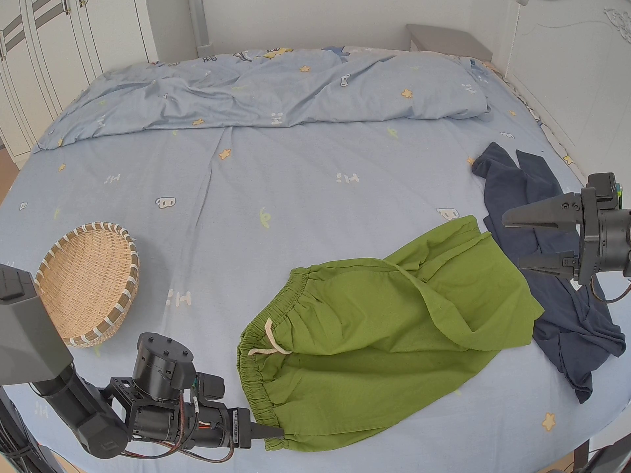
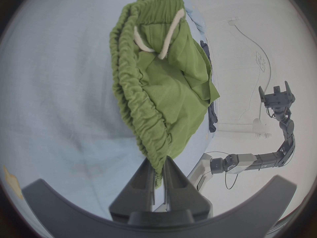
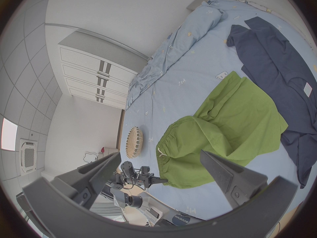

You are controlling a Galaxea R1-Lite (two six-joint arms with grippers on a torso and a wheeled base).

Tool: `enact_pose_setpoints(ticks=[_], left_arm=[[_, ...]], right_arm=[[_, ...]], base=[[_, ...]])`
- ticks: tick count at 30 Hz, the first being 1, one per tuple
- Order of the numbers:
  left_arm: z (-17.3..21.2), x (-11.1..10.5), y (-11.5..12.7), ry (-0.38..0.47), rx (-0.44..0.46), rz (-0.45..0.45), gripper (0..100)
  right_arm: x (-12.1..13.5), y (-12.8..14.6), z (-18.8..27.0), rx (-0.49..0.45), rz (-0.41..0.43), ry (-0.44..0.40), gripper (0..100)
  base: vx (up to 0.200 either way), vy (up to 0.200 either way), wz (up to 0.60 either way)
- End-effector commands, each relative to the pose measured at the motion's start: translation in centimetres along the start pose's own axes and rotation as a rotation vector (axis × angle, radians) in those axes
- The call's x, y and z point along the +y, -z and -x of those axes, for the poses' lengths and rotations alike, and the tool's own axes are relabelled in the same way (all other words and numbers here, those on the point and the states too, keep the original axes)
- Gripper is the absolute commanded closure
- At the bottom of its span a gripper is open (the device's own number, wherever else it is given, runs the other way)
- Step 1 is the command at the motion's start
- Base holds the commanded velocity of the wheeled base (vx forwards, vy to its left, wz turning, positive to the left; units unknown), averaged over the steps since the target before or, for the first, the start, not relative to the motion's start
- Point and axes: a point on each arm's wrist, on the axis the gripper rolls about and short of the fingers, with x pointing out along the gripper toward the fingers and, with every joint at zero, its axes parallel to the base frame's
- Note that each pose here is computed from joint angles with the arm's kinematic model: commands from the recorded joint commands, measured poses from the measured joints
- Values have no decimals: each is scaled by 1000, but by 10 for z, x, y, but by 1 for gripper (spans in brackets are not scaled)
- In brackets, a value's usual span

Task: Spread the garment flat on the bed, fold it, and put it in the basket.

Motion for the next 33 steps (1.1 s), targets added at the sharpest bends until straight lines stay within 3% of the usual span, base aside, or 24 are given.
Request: enact_pose_setpoints(ticks=[1,7,10,13,22,33], left_arm=[[22,0,2,11,-43,35,100],[60,9,7,19,-76,131,100],[80,19,14,21,-71,215,100],[90,24,19,11,-86,243,100],[105,45,35,-59,-129,254,100],[114,62,32,-117,-191,234,100]], right_arm=[[-3,3,-1,18,-9,9,0],[-14,15,-6,64,-24,39,0],[-28,29,-11,116,-1,74,0],[-40,40,-13,153,18,103,0],[-86,69,-8,214,36,223,0],[-108,86,-6,249,27,267,0]], base=[[0,0,0],[0,0,0],[0,0,0],[0,0,0],[0,0,0],[0,0,0]])
